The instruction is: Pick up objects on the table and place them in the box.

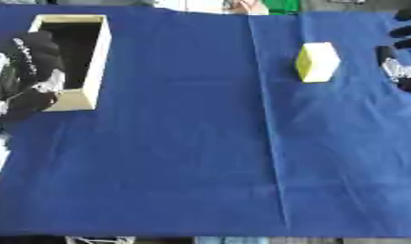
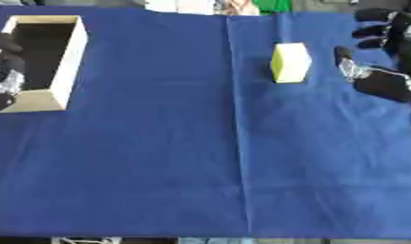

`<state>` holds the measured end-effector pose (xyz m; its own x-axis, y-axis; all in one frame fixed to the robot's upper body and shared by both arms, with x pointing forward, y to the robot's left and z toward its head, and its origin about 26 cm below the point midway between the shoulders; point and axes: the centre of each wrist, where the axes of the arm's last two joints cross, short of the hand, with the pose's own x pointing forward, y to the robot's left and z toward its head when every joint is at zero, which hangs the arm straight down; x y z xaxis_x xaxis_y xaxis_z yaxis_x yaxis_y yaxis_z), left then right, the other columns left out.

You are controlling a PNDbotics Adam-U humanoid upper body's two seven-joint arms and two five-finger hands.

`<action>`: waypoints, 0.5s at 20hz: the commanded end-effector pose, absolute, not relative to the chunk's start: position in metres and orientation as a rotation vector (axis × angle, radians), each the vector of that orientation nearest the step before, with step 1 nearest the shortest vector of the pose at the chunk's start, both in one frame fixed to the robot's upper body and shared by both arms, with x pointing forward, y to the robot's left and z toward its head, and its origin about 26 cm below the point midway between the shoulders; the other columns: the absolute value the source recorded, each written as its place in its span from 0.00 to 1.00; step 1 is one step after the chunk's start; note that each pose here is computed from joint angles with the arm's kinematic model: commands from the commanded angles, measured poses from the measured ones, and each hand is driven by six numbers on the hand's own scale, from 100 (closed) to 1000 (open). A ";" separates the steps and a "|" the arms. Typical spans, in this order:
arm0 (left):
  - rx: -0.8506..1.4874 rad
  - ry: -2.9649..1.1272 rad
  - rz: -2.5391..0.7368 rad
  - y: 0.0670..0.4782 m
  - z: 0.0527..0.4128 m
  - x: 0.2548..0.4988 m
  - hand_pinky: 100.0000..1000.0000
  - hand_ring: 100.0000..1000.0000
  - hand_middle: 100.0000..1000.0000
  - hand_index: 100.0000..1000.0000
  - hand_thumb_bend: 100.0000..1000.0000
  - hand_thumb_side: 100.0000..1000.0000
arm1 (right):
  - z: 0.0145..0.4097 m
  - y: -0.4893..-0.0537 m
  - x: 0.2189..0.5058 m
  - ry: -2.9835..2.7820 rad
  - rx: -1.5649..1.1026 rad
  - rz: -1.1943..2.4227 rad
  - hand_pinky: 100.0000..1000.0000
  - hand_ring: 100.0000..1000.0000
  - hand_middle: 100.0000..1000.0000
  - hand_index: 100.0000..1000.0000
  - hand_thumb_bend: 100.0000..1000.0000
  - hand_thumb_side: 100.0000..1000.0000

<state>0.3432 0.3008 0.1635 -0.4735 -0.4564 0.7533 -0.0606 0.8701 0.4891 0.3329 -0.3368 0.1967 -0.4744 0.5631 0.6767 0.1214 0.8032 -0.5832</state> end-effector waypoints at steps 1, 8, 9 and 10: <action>0.386 -2.051 -0.511 0.301 0.172 0.342 0.53 0.61 0.64 0.80 0.00 0.07 | 0.212 -0.345 0.333 -2.024 -0.571 0.641 0.70 0.73 0.77 0.81 0.15 0.00; 0.378 -2.050 -0.523 0.300 0.173 0.342 0.51 0.61 0.64 0.80 0.00 0.07 | 0.226 -0.354 0.334 -1.991 -0.631 0.759 0.71 0.75 0.79 0.83 0.15 0.00; 0.376 -2.051 -0.525 0.300 0.173 0.342 0.51 0.61 0.64 0.80 0.00 0.07 | 0.228 -0.355 0.334 -1.988 -0.638 0.776 0.72 0.76 0.79 0.83 0.17 0.00; 0.374 -2.052 -0.528 0.299 0.173 0.342 0.51 0.61 0.64 0.80 0.00 0.07 | 0.232 -0.356 0.335 -1.984 -0.646 0.802 0.72 0.77 0.80 0.84 0.18 0.00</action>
<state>0.3427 0.2986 0.1639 -0.4784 -0.4545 0.7514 -0.0440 0.8670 0.4964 0.3363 -0.3491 0.2159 -0.4741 0.6583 0.5847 0.1063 0.7020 -0.7042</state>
